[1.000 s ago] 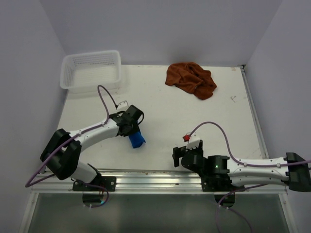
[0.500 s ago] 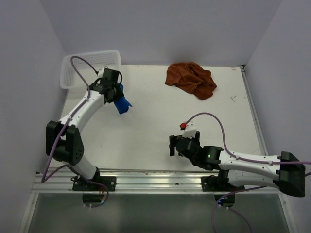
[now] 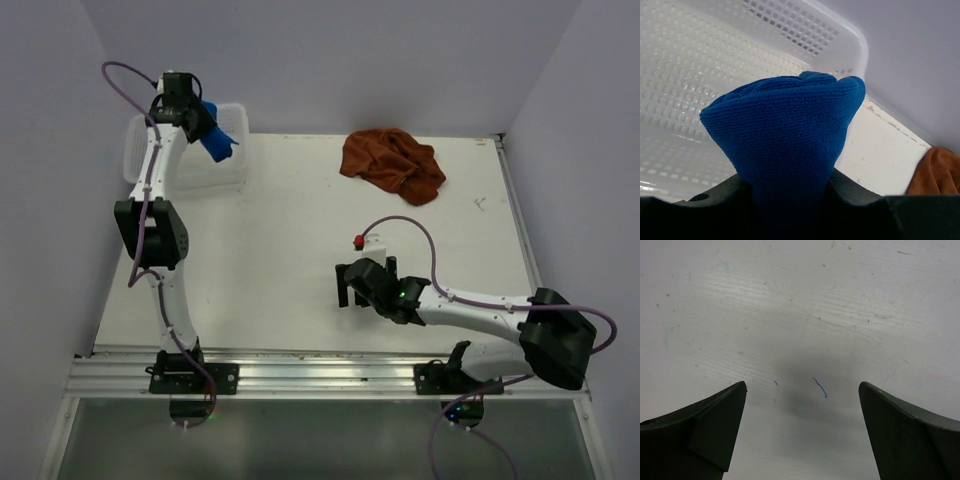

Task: Roll the towels
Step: Place the rolled towel into the container, then move the towel to the center of the board

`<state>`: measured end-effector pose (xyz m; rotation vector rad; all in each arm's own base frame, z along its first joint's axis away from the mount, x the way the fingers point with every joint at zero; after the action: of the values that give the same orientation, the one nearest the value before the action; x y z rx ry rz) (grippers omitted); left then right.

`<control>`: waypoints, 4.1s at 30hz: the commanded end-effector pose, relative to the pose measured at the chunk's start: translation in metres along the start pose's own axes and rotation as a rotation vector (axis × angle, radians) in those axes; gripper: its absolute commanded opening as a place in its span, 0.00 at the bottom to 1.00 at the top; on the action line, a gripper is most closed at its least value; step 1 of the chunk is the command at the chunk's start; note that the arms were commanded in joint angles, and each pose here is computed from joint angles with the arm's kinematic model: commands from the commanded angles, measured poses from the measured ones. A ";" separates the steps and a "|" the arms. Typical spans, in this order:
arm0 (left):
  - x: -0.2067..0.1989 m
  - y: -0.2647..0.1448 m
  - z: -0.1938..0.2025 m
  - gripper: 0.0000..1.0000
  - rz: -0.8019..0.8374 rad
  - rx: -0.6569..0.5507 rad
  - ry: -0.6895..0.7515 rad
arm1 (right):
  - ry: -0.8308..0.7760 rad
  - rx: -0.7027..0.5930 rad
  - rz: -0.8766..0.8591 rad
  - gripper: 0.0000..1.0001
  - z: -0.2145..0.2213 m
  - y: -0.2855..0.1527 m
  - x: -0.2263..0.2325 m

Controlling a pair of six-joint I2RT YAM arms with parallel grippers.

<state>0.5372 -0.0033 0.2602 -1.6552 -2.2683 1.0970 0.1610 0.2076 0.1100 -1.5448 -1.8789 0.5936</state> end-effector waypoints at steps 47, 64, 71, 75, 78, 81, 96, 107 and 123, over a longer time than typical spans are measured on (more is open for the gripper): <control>0.033 0.155 0.063 0.75 0.026 0.029 -0.113 | -0.021 0.155 -0.046 0.99 -0.010 0.071 0.030; 0.022 0.110 0.026 1.00 0.061 -0.033 -0.073 | 0.013 0.151 -0.074 0.99 -0.014 0.061 0.029; 0.011 0.075 -0.005 1.00 0.081 -0.097 -0.056 | 0.024 0.136 -0.081 0.99 -0.020 0.053 0.029; 0.015 0.061 -0.011 1.00 0.051 -0.102 -0.018 | 0.033 0.115 -0.080 0.99 -0.027 0.045 0.027; 0.020 0.051 -0.010 1.00 0.026 -0.090 0.015 | 0.041 0.108 -0.094 0.99 -0.032 0.038 0.026; 0.026 0.039 -0.006 0.99 0.016 -0.080 0.027 | 0.043 0.093 -0.101 0.99 -0.038 0.033 0.027; -0.007 -0.161 0.006 1.00 0.178 -0.293 0.216 | 0.263 -0.083 0.084 0.74 -0.184 0.040 -0.019; -0.004 -0.171 0.165 1.00 0.427 -0.074 0.388 | 0.583 -0.039 0.342 0.56 -0.246 0.141 -0.117; -0.013 -0.163 0.211 1.00 0.522 0.040 0.507 | 0.599 0.002 0.319 0.03 -0.256 0.245 -0.138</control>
<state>0.3021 -0.1293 0.1935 -2.1646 -1.5562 0.7245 0.5361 0.1044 0.0857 -1.8452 -1.1468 0.2177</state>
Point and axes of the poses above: each gripper's point midway between its finger pads, its own y axis out along the fingers, its own x axis along the line the jaws close on, z = x × y, the point moved 7 cm from there along -y, back along the fingers, and after that the axes turned 6 degrees about y, right-handed, at the moved point
